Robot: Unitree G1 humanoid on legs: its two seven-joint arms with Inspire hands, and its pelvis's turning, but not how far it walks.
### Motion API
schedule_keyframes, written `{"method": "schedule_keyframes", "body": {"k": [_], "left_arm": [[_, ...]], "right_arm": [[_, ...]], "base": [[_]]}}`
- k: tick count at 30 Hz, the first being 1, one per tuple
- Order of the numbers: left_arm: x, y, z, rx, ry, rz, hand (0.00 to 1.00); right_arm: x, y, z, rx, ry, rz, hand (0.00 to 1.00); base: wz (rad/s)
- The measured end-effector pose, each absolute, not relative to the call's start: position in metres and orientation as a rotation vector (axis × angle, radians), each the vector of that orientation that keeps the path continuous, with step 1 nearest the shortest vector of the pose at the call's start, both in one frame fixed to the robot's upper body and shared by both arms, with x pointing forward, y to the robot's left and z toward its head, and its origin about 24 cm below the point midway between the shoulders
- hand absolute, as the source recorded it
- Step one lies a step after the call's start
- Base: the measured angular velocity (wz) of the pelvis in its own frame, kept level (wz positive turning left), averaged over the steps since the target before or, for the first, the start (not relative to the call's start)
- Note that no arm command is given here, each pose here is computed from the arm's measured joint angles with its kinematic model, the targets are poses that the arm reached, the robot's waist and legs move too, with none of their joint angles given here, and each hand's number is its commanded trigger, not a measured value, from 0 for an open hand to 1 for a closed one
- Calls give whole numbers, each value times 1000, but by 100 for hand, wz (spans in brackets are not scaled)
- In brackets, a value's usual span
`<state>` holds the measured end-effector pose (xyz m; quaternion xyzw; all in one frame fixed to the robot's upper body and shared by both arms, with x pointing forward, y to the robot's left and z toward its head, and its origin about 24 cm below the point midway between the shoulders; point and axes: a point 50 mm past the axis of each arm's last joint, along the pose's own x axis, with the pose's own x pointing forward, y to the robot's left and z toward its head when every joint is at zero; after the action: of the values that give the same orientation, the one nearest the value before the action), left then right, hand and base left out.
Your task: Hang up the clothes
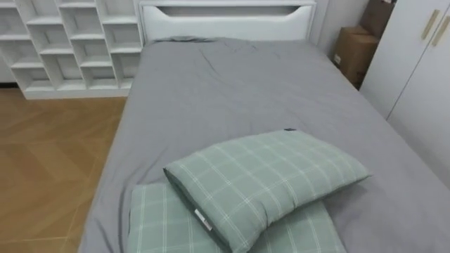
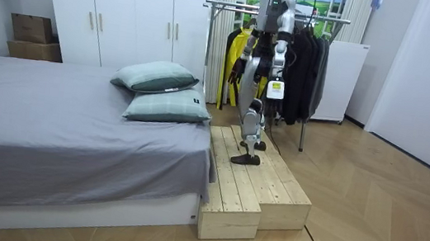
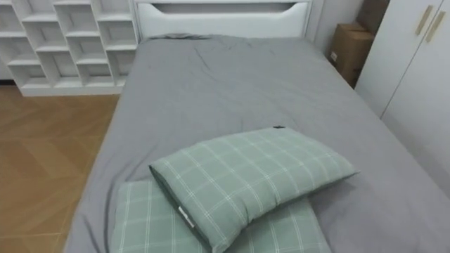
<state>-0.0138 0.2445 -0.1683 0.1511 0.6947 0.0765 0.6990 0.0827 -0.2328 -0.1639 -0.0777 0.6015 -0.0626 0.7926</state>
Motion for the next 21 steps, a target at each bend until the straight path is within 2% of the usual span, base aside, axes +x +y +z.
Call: {"method": "schedule_keyframes", "body": {"k": [14, 21], "left_arm": [[10, 249, -165, 398, 1461, 198, 0], [3, 245, -167, 404, 1492, 173, 0]], "right_arm": [[51, -235, -169, -144, 1363, -155, 0], [44, -237, -169, -89, 1375, -189, 0]], "base": [[4], [5]]}}
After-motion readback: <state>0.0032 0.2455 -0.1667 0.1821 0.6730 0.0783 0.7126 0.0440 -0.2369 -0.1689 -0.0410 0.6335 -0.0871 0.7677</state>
